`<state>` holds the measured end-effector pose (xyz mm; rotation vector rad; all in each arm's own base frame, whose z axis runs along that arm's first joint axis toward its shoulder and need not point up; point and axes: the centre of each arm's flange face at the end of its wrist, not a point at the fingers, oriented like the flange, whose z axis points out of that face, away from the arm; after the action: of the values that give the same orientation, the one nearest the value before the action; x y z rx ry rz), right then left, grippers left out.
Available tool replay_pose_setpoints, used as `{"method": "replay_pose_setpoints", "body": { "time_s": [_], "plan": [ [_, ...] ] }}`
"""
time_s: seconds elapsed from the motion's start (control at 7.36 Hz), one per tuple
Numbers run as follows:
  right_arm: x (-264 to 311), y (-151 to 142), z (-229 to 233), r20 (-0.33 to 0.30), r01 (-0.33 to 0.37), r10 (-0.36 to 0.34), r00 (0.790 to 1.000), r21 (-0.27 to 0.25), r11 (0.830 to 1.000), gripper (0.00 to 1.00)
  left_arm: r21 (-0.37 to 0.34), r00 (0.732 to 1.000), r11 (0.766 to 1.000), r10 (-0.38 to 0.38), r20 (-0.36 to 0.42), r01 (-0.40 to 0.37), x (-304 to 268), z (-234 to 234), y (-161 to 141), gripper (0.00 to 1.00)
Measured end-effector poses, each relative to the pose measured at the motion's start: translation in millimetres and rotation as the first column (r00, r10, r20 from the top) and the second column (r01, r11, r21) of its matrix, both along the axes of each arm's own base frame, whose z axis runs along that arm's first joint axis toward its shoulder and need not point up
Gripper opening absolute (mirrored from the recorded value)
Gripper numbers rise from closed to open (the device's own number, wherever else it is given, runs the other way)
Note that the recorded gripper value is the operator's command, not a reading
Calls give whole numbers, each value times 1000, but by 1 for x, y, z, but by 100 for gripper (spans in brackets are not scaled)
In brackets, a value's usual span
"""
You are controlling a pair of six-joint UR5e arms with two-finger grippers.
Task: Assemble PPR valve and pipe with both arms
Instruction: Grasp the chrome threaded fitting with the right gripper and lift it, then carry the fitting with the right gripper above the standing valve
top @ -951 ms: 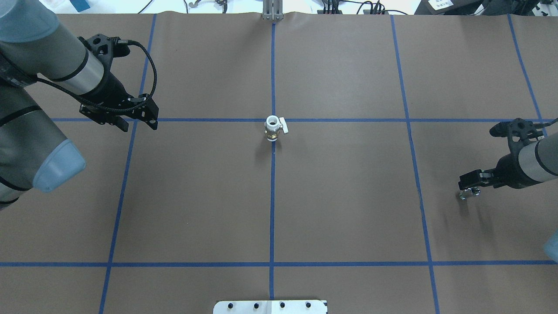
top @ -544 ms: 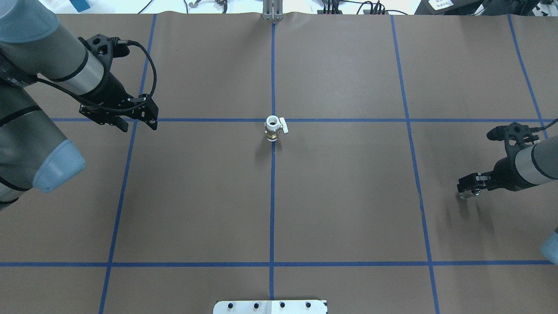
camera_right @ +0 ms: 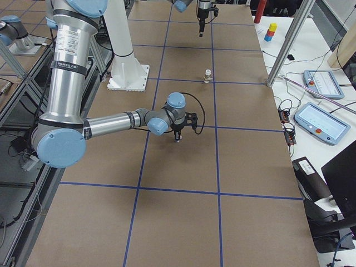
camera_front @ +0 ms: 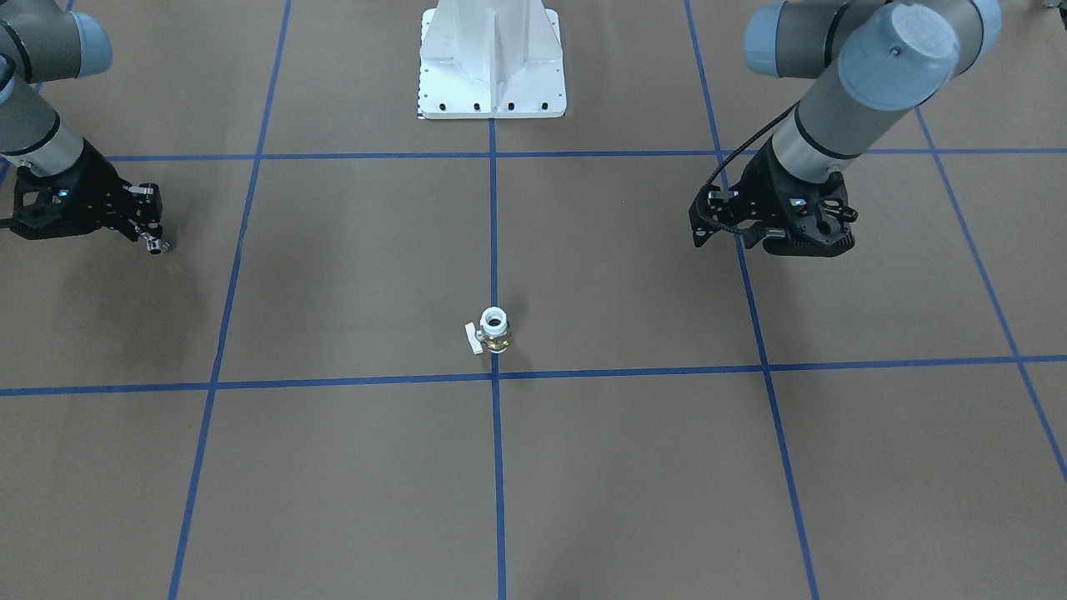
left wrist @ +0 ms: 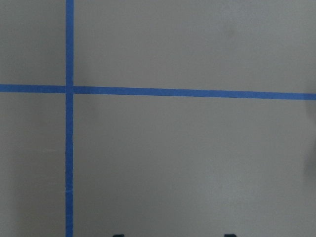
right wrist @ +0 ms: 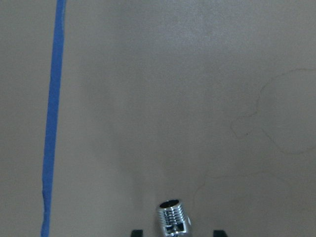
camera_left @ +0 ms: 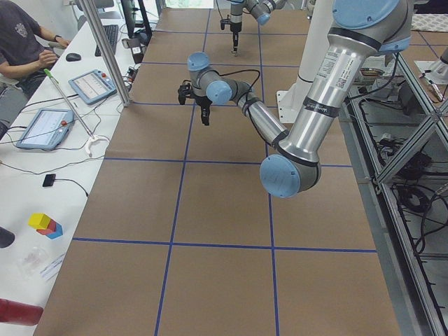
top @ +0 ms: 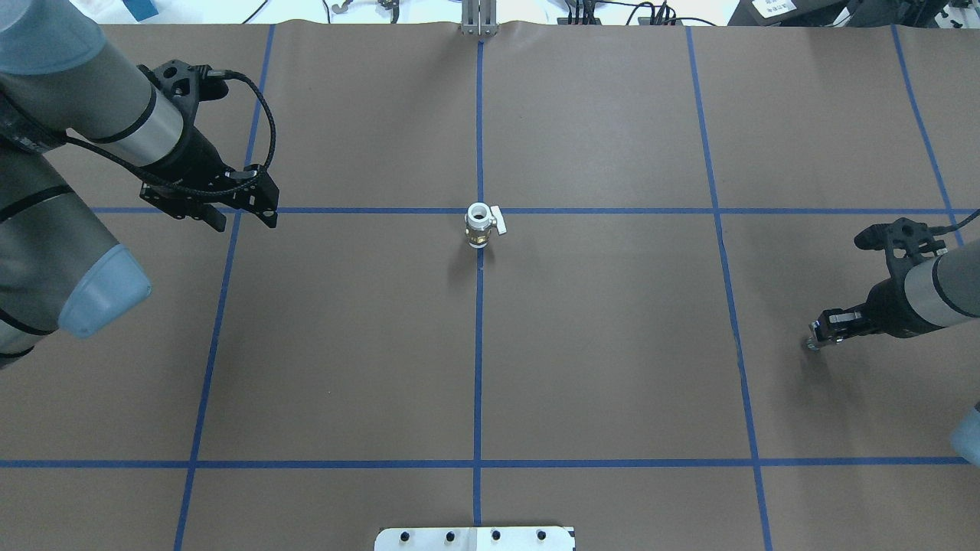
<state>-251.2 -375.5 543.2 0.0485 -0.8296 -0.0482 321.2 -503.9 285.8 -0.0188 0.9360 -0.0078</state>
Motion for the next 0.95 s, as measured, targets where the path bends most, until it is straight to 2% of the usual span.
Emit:
{"method": "replay_pose_setpoints", "body": {
  "time_s": [0.27,0.54,0.68,0.95],
  "plan": [
    [1,1,-3,9,6,-6,1000,-2,1000,0,-5,1000,1000,-4,-1,4,0,-1,0,74],
    [10,-9,-25,52,5,-3,999,-35,999,0,-4,1000,1000,-5,-6,5,-1,-3,1,74],
    [9,-33,-58,56,-14,18,998,-72,997,0,-1,1000,1000,-4,-9,4,-3,-4,1,74],
    [-32,-104,-168,3,-49,50,999,-128,991,0,7,1000,1000,3,4,-3,-9,10,1,74]
  ]
}}
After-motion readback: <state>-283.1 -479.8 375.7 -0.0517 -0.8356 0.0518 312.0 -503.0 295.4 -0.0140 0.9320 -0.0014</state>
